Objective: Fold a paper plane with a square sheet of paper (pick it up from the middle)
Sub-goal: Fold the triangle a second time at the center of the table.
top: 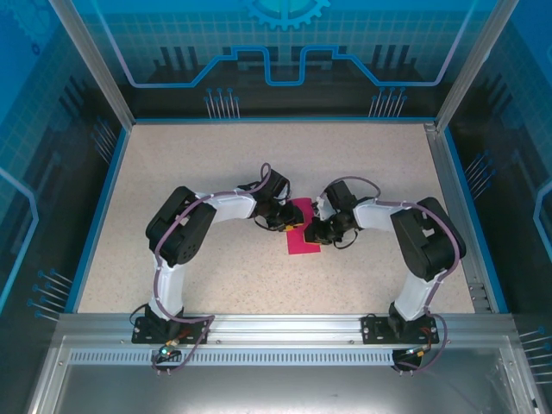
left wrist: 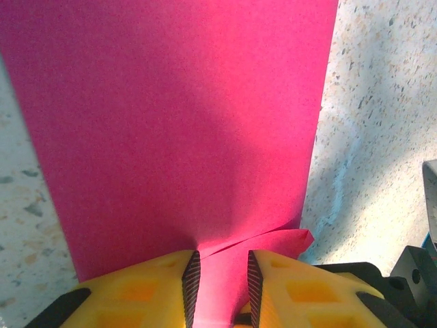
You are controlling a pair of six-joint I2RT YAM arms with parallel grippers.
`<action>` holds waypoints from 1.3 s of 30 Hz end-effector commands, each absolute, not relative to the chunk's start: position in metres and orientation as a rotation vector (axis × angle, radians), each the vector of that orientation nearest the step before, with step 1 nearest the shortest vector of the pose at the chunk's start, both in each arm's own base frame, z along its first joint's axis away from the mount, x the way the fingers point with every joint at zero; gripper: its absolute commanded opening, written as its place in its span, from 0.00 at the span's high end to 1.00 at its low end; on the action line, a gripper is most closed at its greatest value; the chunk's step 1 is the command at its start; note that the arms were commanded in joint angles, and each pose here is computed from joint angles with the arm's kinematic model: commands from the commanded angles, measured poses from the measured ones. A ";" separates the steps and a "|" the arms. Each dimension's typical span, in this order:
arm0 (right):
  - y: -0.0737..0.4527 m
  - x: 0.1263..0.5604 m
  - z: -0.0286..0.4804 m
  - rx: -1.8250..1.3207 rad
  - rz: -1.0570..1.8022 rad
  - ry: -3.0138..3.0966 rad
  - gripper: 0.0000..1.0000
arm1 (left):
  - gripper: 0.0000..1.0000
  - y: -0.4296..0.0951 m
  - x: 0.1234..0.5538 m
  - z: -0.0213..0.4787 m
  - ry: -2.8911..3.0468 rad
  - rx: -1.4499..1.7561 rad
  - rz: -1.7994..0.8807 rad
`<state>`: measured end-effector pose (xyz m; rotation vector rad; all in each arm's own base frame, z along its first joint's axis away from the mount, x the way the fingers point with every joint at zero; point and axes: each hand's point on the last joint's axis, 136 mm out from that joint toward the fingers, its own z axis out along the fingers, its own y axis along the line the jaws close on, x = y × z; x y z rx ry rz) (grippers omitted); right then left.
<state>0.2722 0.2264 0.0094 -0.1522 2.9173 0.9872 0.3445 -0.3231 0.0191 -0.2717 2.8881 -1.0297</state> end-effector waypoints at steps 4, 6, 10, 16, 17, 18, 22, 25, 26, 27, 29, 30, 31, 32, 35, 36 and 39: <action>0.211 0.239 0.000 -0.117 1.012 3.001 0.83 | 0.71 -0.303 0.335 -0.009 2.974 -0.328 -0.882; 0.210 0.237 0.000 -0.108 1.024 3.005 0.83 | 0.71 -0.301 0.336 -0.009 2.975 -0.330 -0.880; 0.205 0.234 0.000 -0.061 1.073 2.986 0.82 | 0.71 -0.299 0.335 -0.009 2.977 -0.332 -0.876; 0.203 0.231 0.005 -0.069 1.095 2.976 0.80 | 0.72 -0.298 0.336 -0.009 2.972 -0.346 -0.887; 0.201 0.230 0.004 -0.067 1.075 2.985 0.80 | 0.71 -0.298 0.336 -0.010 2.974 -0.351 -0.888; 0.198 0.230 0.003 -0.061 1.058 2.987 0.80 | 0.72 -0.298 0.336 -0.009 2.971 -0.353 -0.888; 0.191 0.229 0.001 -0.034 1.041 2.987 0.80 | 0.72 -0.299 0.338 -0.005 2.965 -0.349 -0.895; 0.187 0.230 0.002 -0.014 1.040 2.977 0.80 | 0.72 -0.300 0.338 -0.003 2.962 -0.344 -0.896; 0.187 0.230 0.003 -0.015 1.040 2.975 0.79 | 0.72 -0.299 0.338 -0.004 2.964 -0.344 -0.893; 0.186 0.230 0.004 -0.017 1.035 2.974 0.79 | 0.72 -0.299 0.339 -0.003 2.962 -0.344 -0.894; 0.184 0.229 0.004 -0.017 1.022 2.984 0.79 | 0.72 -0.299 0.338 -0.004 2.963 -0.346 -0.894; 0.184 0.229 0.004 -0.015 1.019 2.987 0.79 | 0.71 -0.299 0.339 -0.003 2.962 -0.346 -0.895; 0.184 0.229 0.004 -0.012 1.017 2.985 0.79 | 0.71 -0.299 0.338 -0.003 2.963 -0.348 -0.894; 0.184 0.229 0.004 -0.004 1.015 2.988 0.79 | 0.72 -0.299 0.338 -0.003 2.962 -0.346 -0.895; 0.180 0.230 0.006 0.013 0.981 2.985 0.79 | 0.72 -0.299 0.338 -0.002 2.963 -0.347 -0.892; 0.178 0.232 0.006 0.015 0.953 2.983 0.79 | 0.72 -0.299 0.338 -0.003 2.964 -0.348 -0.891; 0.173 0.236 0.010 0.020 0.889 2.976 0.79 | 0.71 -0.299 0.338 0.000 2.959 -0.346 -0.895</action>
